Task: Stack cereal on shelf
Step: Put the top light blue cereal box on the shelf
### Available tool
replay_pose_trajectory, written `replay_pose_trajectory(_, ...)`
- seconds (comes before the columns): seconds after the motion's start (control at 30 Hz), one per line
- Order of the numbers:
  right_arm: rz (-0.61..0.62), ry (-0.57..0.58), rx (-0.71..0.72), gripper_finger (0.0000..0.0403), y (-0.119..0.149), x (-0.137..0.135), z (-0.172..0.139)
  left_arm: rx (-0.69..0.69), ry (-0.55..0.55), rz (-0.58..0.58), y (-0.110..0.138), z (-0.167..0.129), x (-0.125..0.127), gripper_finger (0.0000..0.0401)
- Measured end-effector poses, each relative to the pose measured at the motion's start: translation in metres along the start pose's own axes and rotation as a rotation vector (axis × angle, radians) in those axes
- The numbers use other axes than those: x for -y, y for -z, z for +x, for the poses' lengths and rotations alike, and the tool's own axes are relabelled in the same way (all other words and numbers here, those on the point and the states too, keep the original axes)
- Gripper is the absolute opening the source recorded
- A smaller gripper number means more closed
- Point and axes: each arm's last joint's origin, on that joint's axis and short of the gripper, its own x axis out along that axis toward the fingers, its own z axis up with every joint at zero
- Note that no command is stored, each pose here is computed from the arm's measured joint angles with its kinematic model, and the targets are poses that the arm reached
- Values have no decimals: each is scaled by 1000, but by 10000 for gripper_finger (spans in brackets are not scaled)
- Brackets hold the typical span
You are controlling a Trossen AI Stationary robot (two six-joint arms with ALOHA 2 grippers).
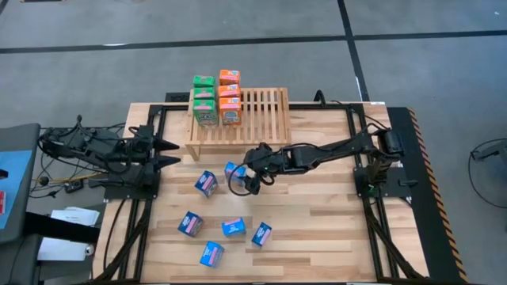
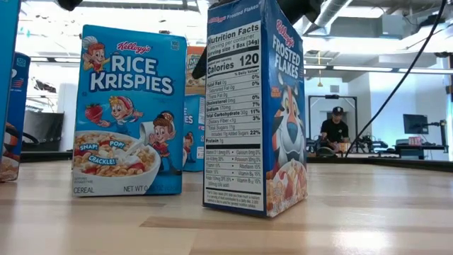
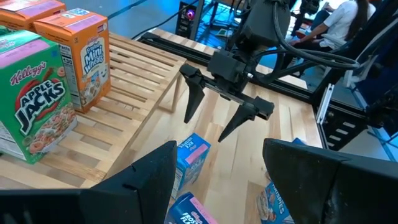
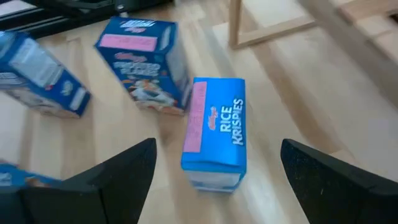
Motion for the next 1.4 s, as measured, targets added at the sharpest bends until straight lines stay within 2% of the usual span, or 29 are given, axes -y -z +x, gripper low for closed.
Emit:
replay_pose_trajectory(0.17, -11, 51, 48, 362, 12, -5, 3, -1, 1, -1, 0, 0, 0, 228)
replay_pose_trajectory(0.3, 3, 38, 125, 351, 18, -8, 6, -2, -6, 1, 0, 0, 0, 228)
replay_pose_trajectory(0.63, 78, 44, 96, 354, 30, 7, 12, -19, -14, -1, 2, 0, -1, 228)
replay_pose_trajectory(0.83, -9, 20, 101, 355, 36, -11, 8, -15, -24, 0, 2, 0, -1, 228)
replay_pose_trajectory(1.0, -52, 64, 126, 354, 41, -11, 18, -1, -54, 0, 2, 0, -2, 228)
replay_pose_trajectory(1.07, -30, 52, 170, 354, 38, -11, 26, 1, -58, -1, 2, 0, -2, 228)
replay_pose_trajectory(1.27, -17, 64, 123, 354, 53, -9, 41, 0, -61, -20, 2, 0, -3, 228)
replay_pose_trajectory(1.4, -2, 52, 165, 353, 51, -11, 48, -3, -68, -18, 2, 0, -3, 228)
